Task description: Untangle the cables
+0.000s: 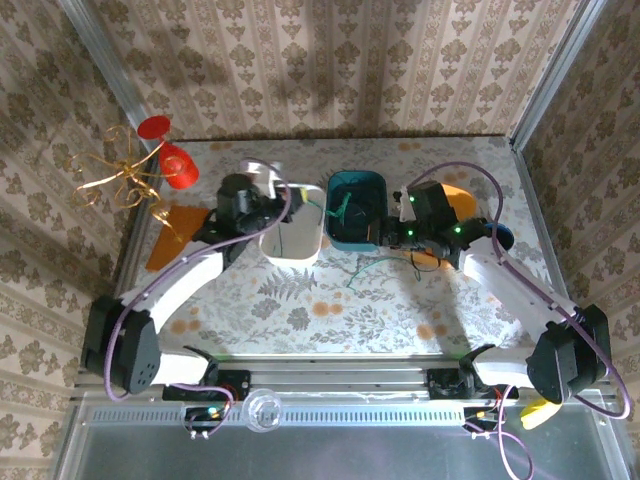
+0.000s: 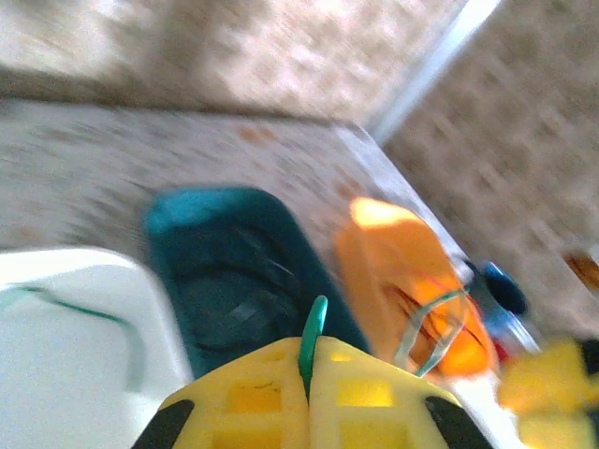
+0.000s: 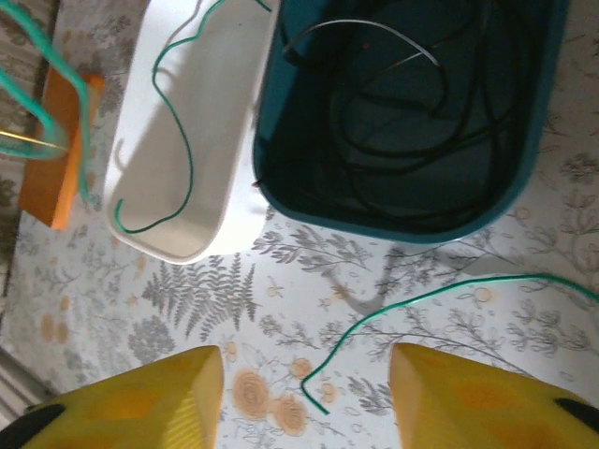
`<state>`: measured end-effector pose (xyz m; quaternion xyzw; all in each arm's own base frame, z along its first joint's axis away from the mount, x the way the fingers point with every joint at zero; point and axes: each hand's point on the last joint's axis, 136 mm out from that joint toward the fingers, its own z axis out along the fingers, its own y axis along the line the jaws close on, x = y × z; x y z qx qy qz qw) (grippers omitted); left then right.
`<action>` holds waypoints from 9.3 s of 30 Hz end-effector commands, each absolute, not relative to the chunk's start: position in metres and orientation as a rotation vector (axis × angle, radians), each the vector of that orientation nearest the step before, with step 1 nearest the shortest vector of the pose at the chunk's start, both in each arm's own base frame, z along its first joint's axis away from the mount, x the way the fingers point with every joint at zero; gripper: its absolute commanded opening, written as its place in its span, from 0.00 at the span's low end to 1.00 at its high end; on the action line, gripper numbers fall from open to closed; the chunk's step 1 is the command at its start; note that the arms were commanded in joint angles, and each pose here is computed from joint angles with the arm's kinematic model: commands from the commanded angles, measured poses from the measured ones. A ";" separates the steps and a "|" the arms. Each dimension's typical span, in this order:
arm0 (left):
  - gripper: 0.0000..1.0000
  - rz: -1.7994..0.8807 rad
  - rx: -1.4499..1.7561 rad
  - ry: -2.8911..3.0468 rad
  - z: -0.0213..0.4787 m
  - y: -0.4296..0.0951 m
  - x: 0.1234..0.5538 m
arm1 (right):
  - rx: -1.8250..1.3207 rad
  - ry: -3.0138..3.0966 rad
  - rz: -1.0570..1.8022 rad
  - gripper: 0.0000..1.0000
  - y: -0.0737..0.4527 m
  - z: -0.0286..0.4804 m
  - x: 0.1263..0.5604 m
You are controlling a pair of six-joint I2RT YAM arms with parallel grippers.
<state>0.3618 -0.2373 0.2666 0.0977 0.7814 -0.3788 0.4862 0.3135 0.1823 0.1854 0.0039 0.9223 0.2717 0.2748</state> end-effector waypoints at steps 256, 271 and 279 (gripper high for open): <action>0.00 -0.298 0.642 2.317 0.143 -0.242 0.321 | 0.909 1.993 0.114 0.56 -0.018 0.181 0.245; 0.00 -0.385 0.854 2.150 0.161 -0.275 0.299 | 0.320 2.167 0.511 0.55 0.082 0.206 0.300; 0.00 -0.421 0.873 2.141 0.165 -0.298 0.293 | 0.086 2.189 0.880 0.62 0.148 0.221 0.311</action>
